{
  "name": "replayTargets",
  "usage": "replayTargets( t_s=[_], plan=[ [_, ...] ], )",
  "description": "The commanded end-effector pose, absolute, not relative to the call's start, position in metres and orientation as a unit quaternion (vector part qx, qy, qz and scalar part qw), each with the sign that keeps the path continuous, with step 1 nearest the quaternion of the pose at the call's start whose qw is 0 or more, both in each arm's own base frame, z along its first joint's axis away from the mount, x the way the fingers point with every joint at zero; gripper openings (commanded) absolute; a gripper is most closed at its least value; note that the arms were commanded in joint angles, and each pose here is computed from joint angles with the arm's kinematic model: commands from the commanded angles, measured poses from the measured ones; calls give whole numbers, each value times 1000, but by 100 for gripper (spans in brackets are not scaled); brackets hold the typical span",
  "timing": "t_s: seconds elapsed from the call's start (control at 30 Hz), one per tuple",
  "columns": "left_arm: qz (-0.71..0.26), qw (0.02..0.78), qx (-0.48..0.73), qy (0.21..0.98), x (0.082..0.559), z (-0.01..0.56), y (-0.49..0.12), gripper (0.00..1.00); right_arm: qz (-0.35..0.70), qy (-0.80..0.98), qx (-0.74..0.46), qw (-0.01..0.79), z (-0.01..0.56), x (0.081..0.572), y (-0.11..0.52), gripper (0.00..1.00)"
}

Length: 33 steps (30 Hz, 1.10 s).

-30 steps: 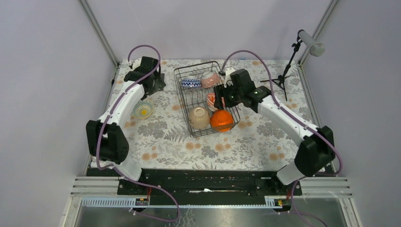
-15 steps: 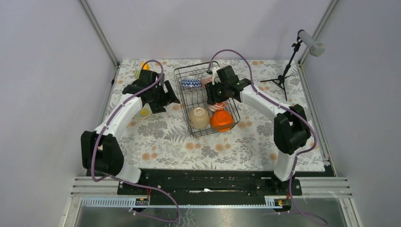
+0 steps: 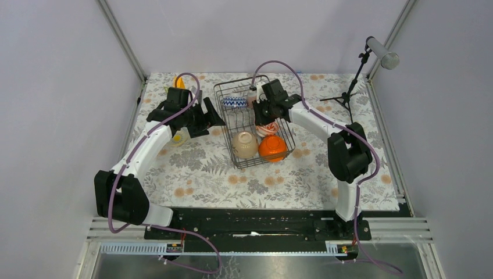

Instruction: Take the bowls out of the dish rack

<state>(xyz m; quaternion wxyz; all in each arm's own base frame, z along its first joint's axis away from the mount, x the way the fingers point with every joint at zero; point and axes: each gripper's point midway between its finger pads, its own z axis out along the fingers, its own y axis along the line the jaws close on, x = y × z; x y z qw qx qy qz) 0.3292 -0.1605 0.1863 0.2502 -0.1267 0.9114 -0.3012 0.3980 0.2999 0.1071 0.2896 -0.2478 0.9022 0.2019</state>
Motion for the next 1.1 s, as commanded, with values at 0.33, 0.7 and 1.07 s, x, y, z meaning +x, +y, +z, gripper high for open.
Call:
replayTargets(
  t_s=[0.33, 0.7, 1.07],
  plan=[
    [-328, 284, -98, 895, 339, 207, -167, 86, 184, 903, -259, 289, 107, 405, 298, 12],
    [-327, 287, -100, 895, 341, 207, -167, 85, 199, 897, -255, 300, 127, 406, 303, 0],
    [-332, 291, -110, 891, 339, 206, -167, 85, 285, 865, -256, 325, 205, 393, 326, 0]
  ],
)
